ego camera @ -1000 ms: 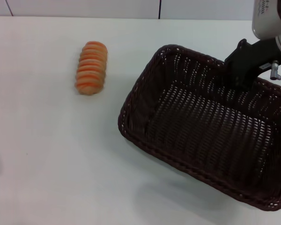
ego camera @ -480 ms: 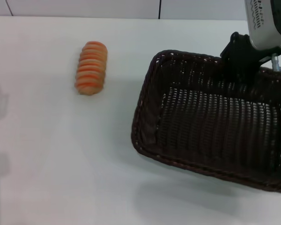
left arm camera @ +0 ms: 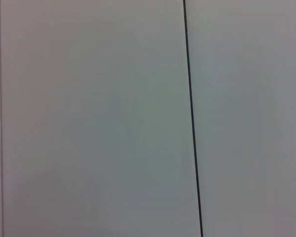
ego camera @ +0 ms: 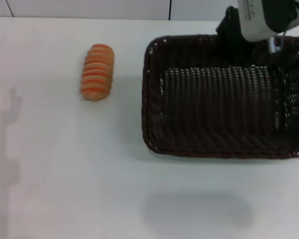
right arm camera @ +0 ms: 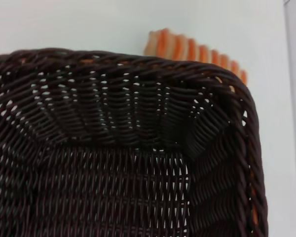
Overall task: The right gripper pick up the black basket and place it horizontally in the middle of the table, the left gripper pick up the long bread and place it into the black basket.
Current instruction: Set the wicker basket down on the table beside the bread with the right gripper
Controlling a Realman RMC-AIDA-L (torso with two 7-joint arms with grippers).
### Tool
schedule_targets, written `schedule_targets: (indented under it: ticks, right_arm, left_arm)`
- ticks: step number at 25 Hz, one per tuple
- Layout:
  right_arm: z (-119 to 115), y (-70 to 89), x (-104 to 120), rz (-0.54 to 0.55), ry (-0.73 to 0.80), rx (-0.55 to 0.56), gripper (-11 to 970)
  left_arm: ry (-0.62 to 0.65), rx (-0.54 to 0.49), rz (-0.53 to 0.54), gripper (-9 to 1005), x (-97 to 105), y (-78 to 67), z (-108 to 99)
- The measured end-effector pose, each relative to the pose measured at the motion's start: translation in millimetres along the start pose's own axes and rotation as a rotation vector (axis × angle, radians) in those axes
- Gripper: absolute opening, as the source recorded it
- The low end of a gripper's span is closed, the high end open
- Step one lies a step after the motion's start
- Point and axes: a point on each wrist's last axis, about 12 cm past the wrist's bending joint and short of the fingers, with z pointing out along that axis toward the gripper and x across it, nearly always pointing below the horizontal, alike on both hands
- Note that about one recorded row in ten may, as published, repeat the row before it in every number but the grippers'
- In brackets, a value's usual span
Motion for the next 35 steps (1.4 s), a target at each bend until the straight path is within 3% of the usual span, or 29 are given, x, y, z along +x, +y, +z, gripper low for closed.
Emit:
schedule_targets:
  ticks: [6,15,25,35]
  right_arm:
    - [4.4,-4.4,-10.7,0.014,-0.039,0.028,149]
    - [15.9,1.8,-30.0,0.044,-0.088,0.011,144]
    - [16.2,-1.8,-30.8,0.212,-0.088,0.047,143]
    - [22.8,10.8,-34.3,0.212,-0.061,-0.010,144]
  left_arm:
    - [-0.007,0.011,-0.001,836,-0.6,-2.4,3.2]
    - [-0.014,0.025,0.003,834,0.6,-5.2,9.9]
    - [-0.011,0.027,0.006,832,2.1,-5.3,10.6]
    - [-0.020,0.031,0.013,830,1.1,-5.5,13.7]
